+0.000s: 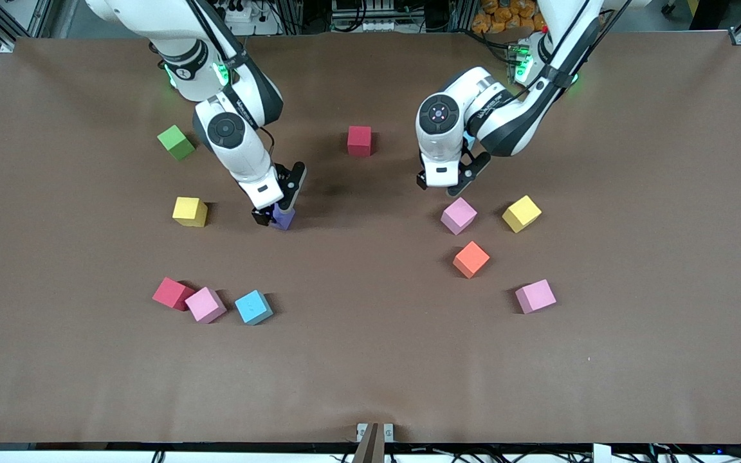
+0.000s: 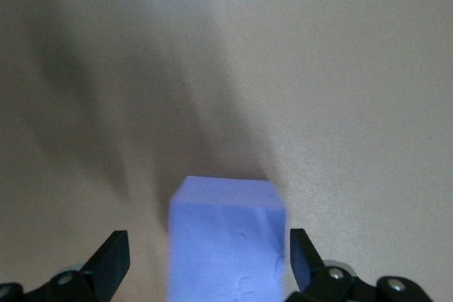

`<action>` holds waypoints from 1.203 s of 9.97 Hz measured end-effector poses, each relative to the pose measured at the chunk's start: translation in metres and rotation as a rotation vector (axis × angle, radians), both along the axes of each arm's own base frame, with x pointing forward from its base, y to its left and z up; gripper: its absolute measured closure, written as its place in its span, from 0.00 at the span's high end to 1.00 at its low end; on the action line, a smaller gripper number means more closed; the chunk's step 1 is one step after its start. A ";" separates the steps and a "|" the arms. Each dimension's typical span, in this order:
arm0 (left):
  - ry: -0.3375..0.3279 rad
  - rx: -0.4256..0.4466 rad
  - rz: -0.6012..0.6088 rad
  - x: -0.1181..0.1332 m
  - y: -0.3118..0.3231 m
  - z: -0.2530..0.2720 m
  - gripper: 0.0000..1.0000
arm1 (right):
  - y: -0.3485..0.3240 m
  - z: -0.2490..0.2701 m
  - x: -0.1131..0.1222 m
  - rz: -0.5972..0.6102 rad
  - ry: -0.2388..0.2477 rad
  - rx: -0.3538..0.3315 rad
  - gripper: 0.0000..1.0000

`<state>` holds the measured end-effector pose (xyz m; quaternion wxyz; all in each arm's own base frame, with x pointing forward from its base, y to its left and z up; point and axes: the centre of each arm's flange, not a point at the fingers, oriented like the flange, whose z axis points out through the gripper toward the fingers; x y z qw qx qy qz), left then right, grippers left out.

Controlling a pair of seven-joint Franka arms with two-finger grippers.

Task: Form number 2 with 11 blocks
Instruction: 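Grasp the blue cube with the right gripper while the left gripper reaches another, then grasp the purple cube beside the cyan cube with the left gripper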

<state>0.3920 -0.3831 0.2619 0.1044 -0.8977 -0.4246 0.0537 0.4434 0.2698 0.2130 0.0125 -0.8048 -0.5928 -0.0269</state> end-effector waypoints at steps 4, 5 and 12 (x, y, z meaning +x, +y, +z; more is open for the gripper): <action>-0.063 -0.010 0.256 -0.032 -0.017 -0.012 1.00 | -0.006 -0.029 0.001 -0.008 0.006 0.003 0.99; -0.080 -0.019 0.307 -0.042 -0.021 -0.014 1.00 | -0.007 -0.029 0.002 -0.012 0.005 0.003 0.86; -0.225 -0.071 0.024 -0.054 -0.004 -0.028 1.00 | 0.046 0.057 -0.014 0.106 0.005 -0.017 0.59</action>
